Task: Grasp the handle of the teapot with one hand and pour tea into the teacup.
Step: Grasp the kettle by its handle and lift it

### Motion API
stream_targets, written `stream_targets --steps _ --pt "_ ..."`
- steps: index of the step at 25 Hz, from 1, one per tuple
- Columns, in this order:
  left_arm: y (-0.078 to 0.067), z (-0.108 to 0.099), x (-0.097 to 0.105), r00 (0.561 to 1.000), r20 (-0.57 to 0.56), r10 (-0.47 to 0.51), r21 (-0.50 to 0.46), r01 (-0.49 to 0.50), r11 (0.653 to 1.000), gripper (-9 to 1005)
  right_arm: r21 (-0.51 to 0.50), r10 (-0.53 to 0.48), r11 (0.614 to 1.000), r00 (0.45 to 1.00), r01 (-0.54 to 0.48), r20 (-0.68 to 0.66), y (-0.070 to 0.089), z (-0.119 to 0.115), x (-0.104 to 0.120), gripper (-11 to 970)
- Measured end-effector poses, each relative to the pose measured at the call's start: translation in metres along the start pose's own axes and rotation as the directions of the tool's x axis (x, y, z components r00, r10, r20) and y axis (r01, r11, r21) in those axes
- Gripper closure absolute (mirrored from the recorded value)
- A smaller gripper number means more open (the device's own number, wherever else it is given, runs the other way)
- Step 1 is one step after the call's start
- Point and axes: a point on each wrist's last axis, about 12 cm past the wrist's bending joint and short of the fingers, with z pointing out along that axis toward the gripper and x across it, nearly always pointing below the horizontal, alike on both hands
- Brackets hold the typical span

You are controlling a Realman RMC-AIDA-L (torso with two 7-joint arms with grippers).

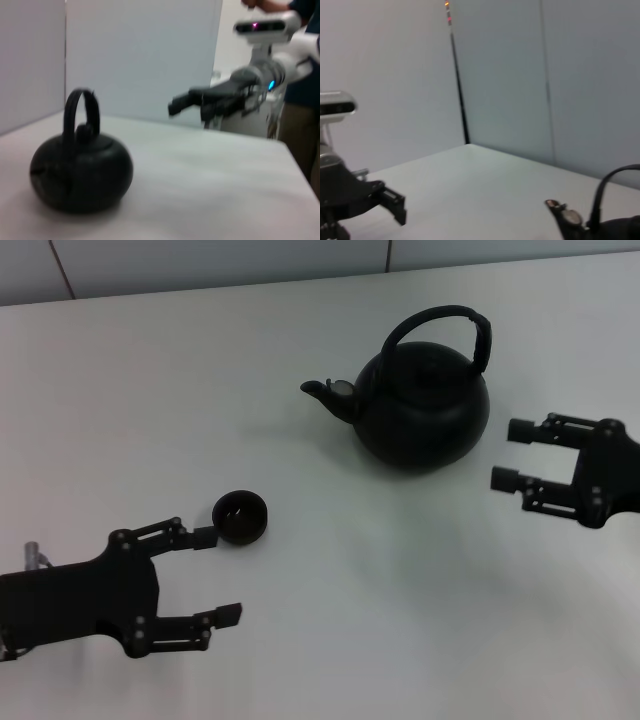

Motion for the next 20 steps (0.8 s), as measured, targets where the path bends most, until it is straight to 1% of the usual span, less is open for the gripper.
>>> stream_targets --steps 3,5,12,15,16,17,18,19,20 --pt "0.003 -0.003 -0.002 1.000 -0.030 0.001 -0.010 -0.002 1.000 135 0.051 0.008 0.999 1.000 -0.009 0.024 -0.003 -0.008 0.000 299" --pt "0.009 -0.012 -0.007 0.998 -0.068 0.017 -0.043 -0.020 0.999 136 0.063 0.013 0.998 0.999 -0.015 0.032 -0.003 -0.010 0.000 299" --pt "0.016 -0.025 -0.010 0.995 -0.098 0.017 -0.094 -0.027 0.995 136 0.171 0.050 0.983 0.997 -0.061 0.067 -0.008 -0.021 0.008 299" --pt "0.017 -0.028 -0.010 0.994 -0.112 0.017 -0.106 -0.029 0.994 136 0.227 0.067 0.970 0.994 -0.085 0.085 -0.011 -0.026 0.012 299" --pt "0.017 -0.029 -0.009 0.993 -0.115 0.016 -0.110 -0.029 0.993 136 0.273 0.080 0.956 0.992 -0.104 0.098 -0.015 -0.028 0.015 299" --pt "0.017 -0.029 -0.009 0.993 -0.115 0.016 -0.110 -0.029 0.993 136 0.273 0.080 0.956 0.992 -0.104 0.098 -0.015 -0.028 0.015 299" --pt "0.017 -0.030 -0.009 0.993 -0.116 0.015 -0.112 -0.028 0.993 136 0.325 0.099 0.936 0.988 -0.132 0.117 -0.020 -0.030 0.018 299" --pt "0.017 -0.030 -0.009 0.993 -0.116 0.015 -0.112 -0.028 0.993 136 0.325 0.099 0.936 0.988 -0.132 0.117 -0.020 -0.030 0.018 299" --pt "0.017 -0.030 -0.009 0.993 -0.117 0.014 -0.113 -0.028 0.993 136 0.352 0.109 0.924 0.986 -0.147 0.126 -0.022 -0.030 0.020 299"
